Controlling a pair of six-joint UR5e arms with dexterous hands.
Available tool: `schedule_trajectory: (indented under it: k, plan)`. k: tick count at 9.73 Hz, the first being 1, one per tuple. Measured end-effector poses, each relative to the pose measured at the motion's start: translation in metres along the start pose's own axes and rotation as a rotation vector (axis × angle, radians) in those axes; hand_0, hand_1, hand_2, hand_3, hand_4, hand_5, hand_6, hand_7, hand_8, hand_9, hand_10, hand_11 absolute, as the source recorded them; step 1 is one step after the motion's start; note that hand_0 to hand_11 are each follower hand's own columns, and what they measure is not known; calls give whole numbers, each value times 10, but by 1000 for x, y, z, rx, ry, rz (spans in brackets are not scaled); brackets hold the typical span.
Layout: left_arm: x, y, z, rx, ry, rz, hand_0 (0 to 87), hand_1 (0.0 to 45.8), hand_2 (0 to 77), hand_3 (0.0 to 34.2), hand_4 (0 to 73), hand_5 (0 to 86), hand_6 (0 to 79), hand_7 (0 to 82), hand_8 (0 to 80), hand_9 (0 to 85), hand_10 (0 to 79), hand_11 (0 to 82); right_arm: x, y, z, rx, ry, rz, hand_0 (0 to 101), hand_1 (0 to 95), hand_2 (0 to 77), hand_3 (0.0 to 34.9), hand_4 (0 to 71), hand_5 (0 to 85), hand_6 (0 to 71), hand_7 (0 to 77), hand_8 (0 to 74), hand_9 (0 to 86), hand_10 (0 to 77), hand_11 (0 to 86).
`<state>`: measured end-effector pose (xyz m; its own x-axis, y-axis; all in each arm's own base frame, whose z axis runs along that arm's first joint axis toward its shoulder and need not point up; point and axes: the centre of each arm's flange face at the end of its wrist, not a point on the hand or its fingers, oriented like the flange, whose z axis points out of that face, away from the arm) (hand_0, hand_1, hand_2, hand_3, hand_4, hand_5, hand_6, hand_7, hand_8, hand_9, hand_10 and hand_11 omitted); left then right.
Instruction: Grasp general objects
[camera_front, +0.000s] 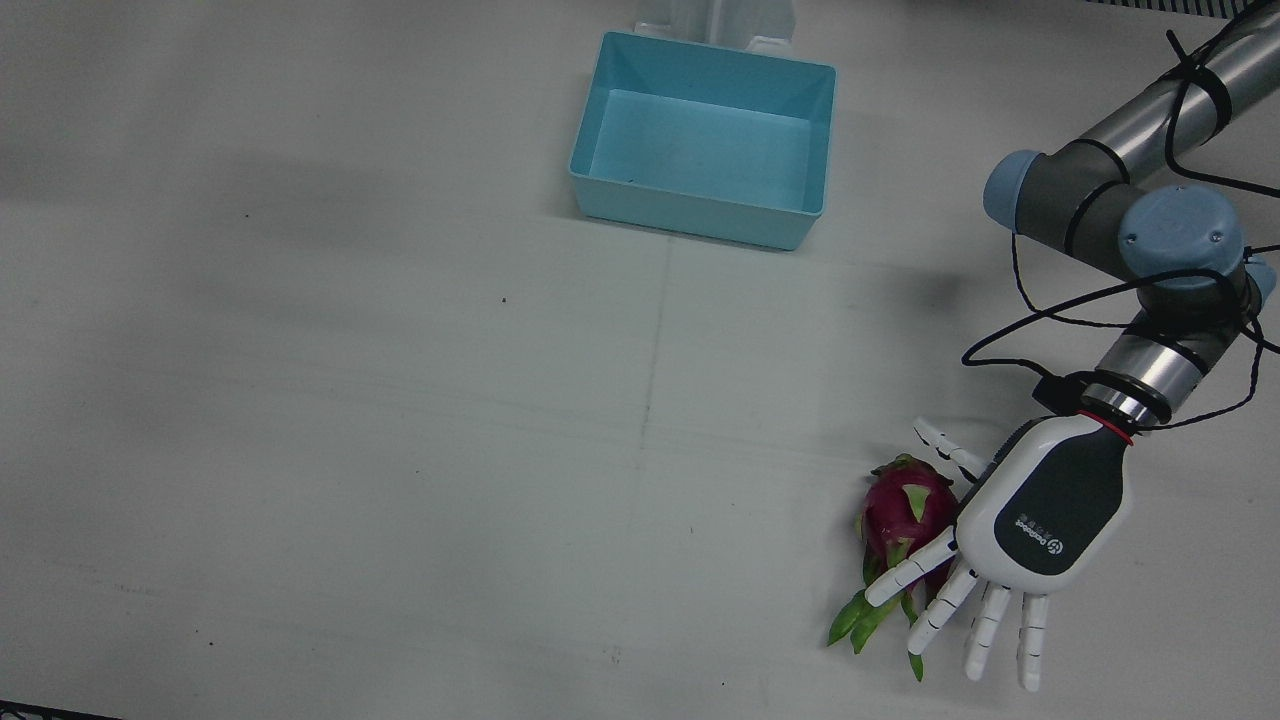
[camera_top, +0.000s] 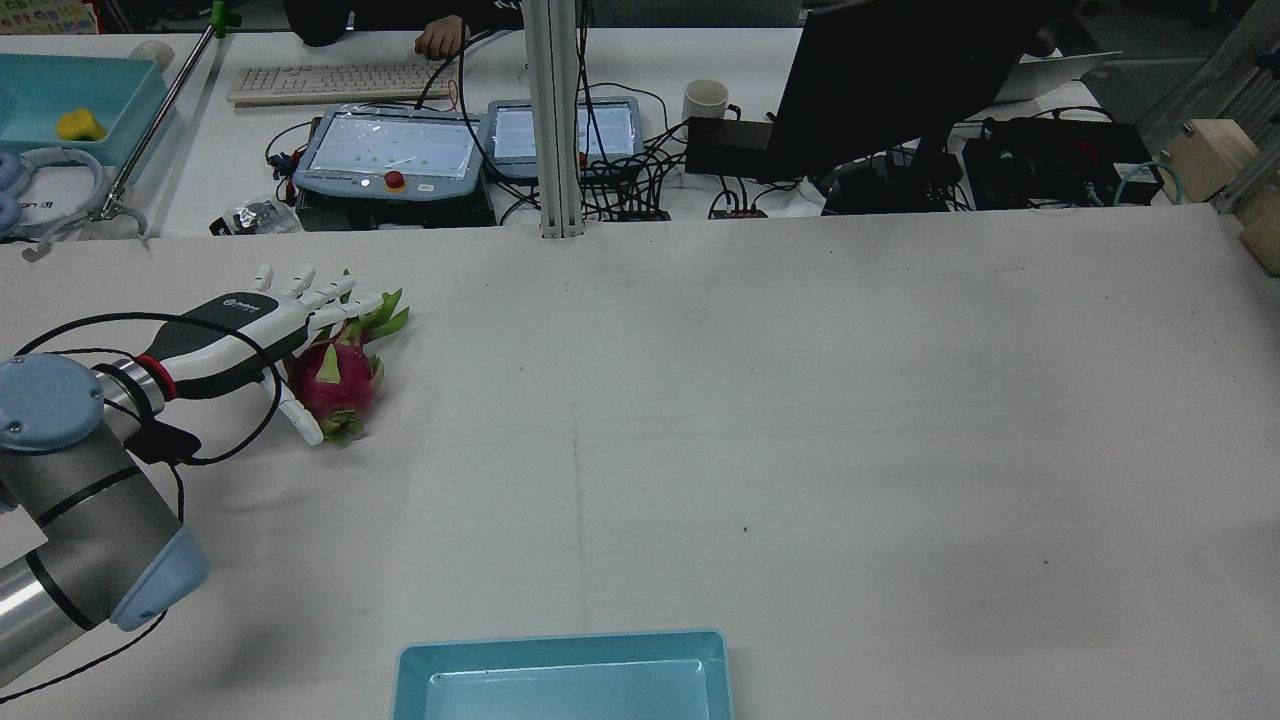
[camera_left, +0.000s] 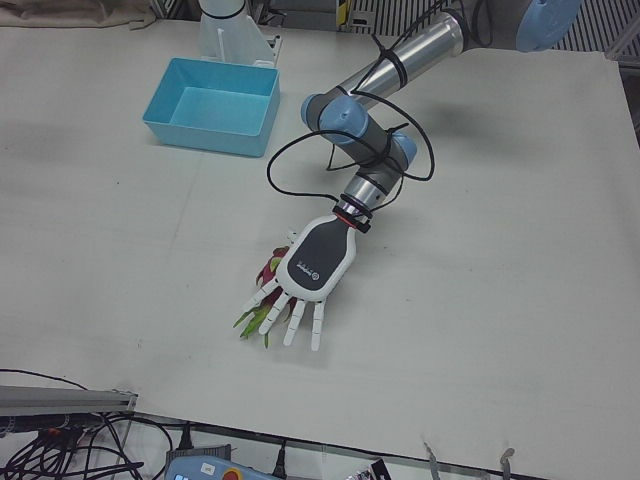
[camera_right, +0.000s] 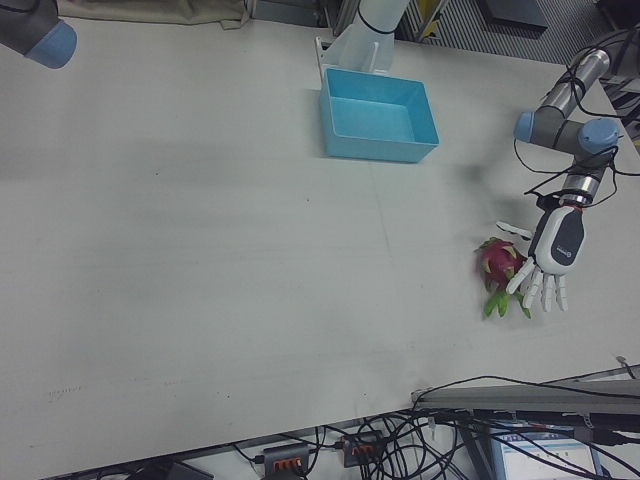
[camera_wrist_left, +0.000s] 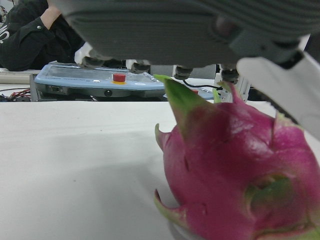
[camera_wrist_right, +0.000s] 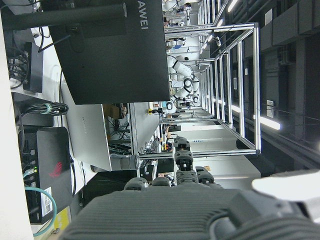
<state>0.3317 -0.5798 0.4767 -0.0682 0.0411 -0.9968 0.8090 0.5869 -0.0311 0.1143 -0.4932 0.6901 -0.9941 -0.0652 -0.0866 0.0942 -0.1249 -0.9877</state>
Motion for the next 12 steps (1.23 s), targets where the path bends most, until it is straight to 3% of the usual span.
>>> schedule_trajectory:
  k: [8,12]
  plan:
    - [4,3,2,-3,53,58,468,11,16,297,0,22,0,22,11,5,5,11,0,0,0,-1,1,0,0,54,16,0,0,5,0,0,0,5,0,5]
    - [4,7,4,-3,128,99,470,11,11,297,0,22,0,16,11,5,11,11,0,0,0,0,0,0,0,54,16,0,0,5,0,0,0,5,0,5]
